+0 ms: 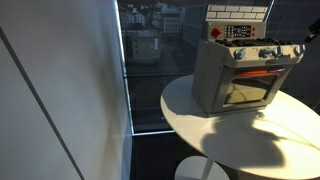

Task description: Turn the far right knob to the left

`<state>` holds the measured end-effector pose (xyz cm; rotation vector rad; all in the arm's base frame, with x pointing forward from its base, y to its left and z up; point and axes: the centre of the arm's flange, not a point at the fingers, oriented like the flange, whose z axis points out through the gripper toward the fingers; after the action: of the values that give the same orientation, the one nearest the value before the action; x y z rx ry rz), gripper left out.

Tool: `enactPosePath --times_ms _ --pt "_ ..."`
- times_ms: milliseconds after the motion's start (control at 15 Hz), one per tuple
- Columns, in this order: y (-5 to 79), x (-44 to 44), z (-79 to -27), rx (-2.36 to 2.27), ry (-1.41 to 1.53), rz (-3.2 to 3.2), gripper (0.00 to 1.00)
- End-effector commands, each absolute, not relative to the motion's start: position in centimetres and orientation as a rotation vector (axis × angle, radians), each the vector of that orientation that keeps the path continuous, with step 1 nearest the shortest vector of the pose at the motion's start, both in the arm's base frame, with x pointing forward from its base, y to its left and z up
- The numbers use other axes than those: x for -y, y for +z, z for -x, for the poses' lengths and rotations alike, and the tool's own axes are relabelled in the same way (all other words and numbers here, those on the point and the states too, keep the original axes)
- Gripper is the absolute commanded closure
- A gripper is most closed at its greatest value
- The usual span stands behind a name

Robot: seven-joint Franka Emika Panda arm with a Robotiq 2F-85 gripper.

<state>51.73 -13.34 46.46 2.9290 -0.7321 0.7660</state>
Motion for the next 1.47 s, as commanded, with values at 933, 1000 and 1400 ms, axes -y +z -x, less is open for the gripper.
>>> enactPosePath --times_ms 933,1000,1400 --pt "51.5 12.7 -43.4 0.633 -0.125 -3.071 0.00" --pt "51.6 12.7 -43.2 0.636 -0.142 -3.064 0.00" --pt "50.7 12.6 -43.0 0.626 -0.153 -3.076 0.00"
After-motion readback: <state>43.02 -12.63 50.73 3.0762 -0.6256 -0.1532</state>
